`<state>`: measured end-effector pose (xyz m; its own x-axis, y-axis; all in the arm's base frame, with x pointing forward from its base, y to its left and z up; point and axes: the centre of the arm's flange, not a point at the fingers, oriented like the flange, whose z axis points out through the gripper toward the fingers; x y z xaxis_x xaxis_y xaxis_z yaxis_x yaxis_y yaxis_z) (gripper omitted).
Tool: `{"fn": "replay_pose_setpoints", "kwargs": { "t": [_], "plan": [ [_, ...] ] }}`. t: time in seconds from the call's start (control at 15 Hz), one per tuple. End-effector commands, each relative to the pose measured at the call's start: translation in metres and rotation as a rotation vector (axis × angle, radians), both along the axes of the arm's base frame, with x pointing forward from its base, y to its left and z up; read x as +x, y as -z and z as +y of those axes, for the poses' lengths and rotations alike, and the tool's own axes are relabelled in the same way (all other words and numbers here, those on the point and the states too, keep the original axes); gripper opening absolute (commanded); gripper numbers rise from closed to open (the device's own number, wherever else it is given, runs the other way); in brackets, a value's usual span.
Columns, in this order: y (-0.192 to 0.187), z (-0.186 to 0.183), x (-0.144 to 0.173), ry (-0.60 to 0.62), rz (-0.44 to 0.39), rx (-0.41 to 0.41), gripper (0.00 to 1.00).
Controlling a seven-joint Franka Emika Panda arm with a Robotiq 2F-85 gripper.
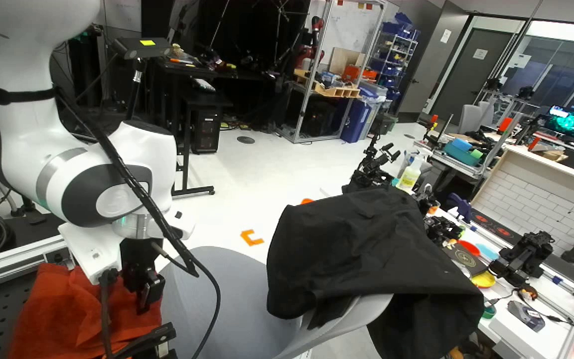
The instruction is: Put the black clothing on the backrest of the chair then put the red towel on the backrest.
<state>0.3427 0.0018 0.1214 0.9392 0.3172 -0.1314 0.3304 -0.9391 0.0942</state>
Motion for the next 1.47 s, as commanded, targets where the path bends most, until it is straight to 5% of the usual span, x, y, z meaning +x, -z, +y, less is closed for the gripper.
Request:
{"fn": "replay_pose_setpoints", "kwargs": {
  "t": [0.0, 0.33, 0.93, 1.4],
  "plan": [
    [0.009, 0.001, -0.008, -0.02, -0.01, -0.003, 0.27],
    [-0.001, 0.0, -0.004, -0.029, -0.025, -0.014, 0.0],
    [-0.091, -0.017, 0.027, -0.008, -0.149, -0.06, 0.03],
    [-0.19, -0.085, 0.061, 0.095, -0.281, -0.098, 0.03]
  ]
}}
